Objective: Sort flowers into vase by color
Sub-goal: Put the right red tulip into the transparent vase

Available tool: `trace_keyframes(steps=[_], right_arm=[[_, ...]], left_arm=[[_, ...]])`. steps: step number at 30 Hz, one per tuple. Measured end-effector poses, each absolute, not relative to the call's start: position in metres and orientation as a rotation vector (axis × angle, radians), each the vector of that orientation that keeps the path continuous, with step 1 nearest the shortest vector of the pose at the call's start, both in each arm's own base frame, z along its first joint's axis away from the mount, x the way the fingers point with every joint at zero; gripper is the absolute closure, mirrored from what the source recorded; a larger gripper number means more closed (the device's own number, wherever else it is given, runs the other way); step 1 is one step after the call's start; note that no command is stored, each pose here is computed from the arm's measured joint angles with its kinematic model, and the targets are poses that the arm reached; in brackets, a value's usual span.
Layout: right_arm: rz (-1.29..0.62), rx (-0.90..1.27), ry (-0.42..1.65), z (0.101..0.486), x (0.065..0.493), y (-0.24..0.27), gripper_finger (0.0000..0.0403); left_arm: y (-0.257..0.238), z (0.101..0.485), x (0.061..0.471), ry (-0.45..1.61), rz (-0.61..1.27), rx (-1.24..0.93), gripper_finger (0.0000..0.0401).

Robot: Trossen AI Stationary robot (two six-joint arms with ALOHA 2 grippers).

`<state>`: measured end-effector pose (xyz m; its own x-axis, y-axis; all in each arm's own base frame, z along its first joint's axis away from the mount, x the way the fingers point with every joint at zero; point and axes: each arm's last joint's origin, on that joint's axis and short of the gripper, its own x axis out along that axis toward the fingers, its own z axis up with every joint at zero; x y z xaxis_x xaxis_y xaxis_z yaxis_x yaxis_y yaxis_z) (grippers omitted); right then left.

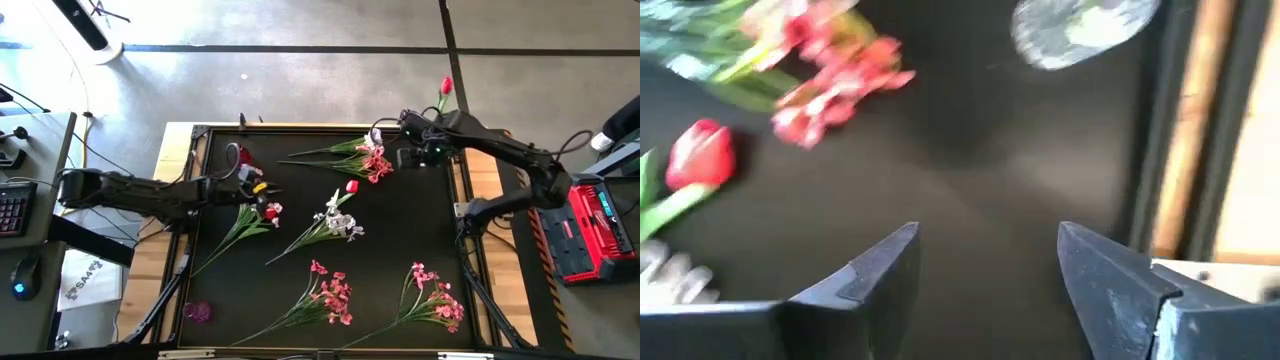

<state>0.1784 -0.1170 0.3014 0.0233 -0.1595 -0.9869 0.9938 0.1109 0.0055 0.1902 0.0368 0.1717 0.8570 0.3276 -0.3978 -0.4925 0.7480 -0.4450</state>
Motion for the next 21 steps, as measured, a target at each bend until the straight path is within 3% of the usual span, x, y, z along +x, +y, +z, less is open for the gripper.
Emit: trace_keyframes(steps=[6,13,21], right_arm=[[-1.058,1.037,1.042,0.309,0.189,-0.102,0.0179],[-0.943,1.013,0.949,0.312,0.208,-0.092,0.0179],[-0.912,0.989,0.973,0.312,0.211,-0.083,0.0179]], left_arm=[[0.052,0.189,0.249,0.405,0.413,-0.453,0.0244],[0.069,0.183,0.307,0.733,0.426,-0.457,0.0244],[0.084,0.191,0.378,0.718,0.343,-0.37,0.0244]])
